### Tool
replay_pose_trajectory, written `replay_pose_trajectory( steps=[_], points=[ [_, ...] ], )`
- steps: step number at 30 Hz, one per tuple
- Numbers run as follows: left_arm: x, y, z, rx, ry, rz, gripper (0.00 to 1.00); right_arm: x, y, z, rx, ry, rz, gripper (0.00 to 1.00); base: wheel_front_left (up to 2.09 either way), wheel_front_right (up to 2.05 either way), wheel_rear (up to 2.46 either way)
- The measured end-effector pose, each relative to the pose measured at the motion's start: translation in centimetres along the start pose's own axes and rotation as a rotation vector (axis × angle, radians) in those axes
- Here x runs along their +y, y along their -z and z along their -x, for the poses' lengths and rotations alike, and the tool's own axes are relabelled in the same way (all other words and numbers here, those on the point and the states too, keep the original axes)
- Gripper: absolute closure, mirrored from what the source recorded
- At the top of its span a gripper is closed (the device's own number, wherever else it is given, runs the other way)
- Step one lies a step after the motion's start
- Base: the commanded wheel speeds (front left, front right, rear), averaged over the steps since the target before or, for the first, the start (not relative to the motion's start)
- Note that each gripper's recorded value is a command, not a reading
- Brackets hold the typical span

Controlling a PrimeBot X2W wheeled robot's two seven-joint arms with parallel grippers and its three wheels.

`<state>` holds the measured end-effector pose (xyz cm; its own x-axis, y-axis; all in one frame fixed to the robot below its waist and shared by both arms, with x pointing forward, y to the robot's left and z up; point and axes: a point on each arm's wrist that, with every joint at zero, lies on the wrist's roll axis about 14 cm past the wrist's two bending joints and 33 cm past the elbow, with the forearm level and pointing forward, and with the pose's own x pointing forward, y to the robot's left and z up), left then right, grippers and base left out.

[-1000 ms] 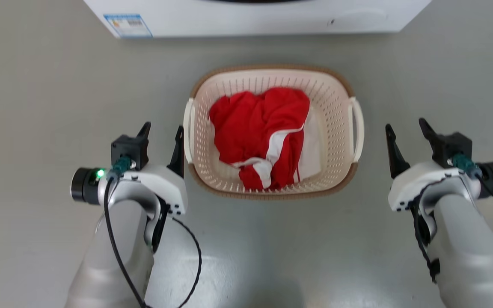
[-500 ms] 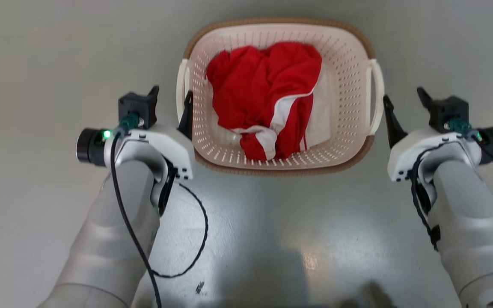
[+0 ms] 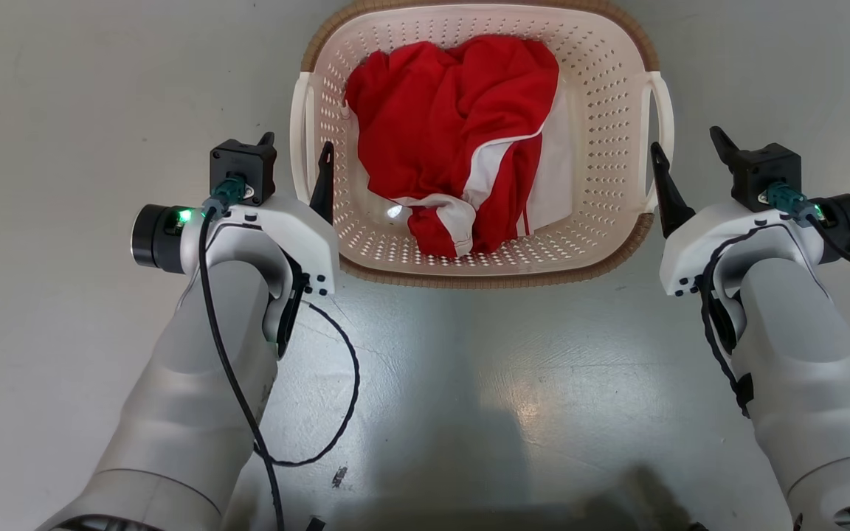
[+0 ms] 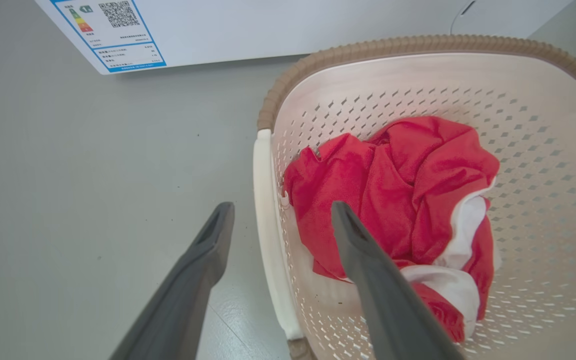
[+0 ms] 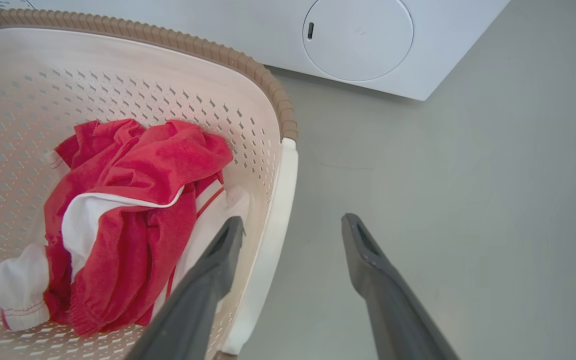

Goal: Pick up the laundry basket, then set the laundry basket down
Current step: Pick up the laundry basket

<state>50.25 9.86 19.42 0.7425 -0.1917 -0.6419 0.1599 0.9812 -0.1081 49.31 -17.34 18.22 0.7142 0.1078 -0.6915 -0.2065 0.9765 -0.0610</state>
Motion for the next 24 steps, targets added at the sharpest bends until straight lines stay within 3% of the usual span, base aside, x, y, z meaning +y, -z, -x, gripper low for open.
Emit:
replay_pose_trajectory(
  steps=[24],
  points=[
    [1.3, 2.0, -2.5, 0.055, -0.035, 0.026, 0.0, 1.0, 2.6, -2.1, 0.049, -0.029, 0.0, 0.0, 0.0, 0.0, 0.0]
  ],
)
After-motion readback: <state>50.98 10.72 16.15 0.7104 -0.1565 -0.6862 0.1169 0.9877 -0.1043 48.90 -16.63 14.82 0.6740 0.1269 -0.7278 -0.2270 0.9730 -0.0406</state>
